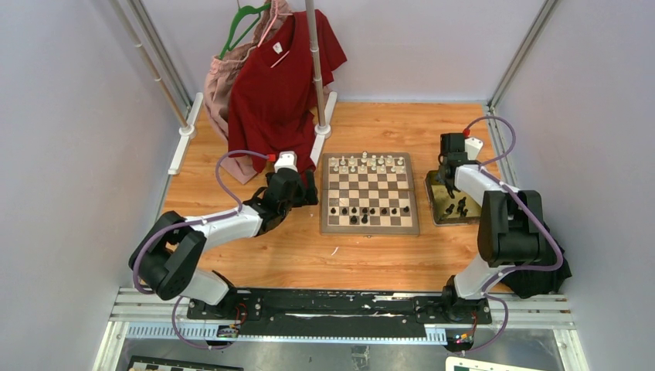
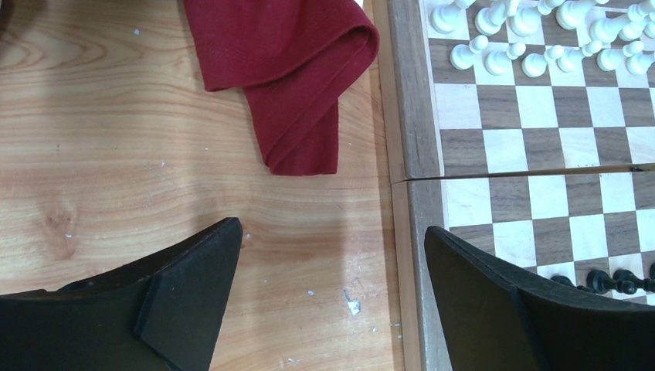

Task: Set up the chess pieces on the board
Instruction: Pick up the chess piece from the storage box.

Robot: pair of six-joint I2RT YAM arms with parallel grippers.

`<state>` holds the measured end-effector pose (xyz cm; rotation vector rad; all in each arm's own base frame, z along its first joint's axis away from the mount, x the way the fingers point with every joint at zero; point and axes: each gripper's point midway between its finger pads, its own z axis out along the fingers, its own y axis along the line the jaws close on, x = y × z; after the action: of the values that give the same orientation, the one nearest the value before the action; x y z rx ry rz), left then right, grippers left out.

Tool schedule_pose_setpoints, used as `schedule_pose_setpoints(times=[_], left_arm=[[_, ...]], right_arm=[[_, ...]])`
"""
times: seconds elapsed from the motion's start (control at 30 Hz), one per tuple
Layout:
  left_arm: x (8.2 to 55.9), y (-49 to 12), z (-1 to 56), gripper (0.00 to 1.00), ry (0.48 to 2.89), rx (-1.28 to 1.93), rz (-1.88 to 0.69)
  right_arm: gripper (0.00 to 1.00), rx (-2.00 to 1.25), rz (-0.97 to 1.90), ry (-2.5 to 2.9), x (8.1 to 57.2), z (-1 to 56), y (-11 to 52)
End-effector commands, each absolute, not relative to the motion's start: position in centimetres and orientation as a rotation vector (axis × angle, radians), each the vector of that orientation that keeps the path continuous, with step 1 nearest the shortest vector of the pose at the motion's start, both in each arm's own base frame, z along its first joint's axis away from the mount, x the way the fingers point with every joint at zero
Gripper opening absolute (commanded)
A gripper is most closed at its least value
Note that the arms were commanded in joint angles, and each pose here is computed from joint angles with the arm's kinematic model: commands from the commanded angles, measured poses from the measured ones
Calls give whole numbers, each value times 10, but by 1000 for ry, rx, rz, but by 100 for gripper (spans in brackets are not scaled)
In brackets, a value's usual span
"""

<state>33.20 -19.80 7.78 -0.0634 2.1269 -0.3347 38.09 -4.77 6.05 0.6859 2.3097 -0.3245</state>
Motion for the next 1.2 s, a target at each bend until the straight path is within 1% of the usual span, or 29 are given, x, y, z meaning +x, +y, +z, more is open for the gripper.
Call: schedule_pose_setpoints(times=[0.0, 0.27, 0.43, 0.73, 0.97, 1.17], left_arm=[[334, -198, 75, 94, 2112, -57, -319], [335, -199, 73, 94, 2117, -53, -315], [335, -199, 70, 94, 2124, -51, -311], [334, -198, 69, 94, 2126, -50, -307], [333, -197, 71, 94, 2120, -51, -310], [332, -196, 75, 94, 2111, -52, -315]], right_arm=[[44, 757, -372, 2271, 386, 64, -70], [43, 776, -371, 2271, 387, 60, -76], [39, 777, -356, 2285, 388, 53, -74], [23, 781, -337, 2292, 389, 51, -72], [0, 769, -312, 2305, 386, 56, -67], [0, 712, -291, 2315, 383, 65, -56]])
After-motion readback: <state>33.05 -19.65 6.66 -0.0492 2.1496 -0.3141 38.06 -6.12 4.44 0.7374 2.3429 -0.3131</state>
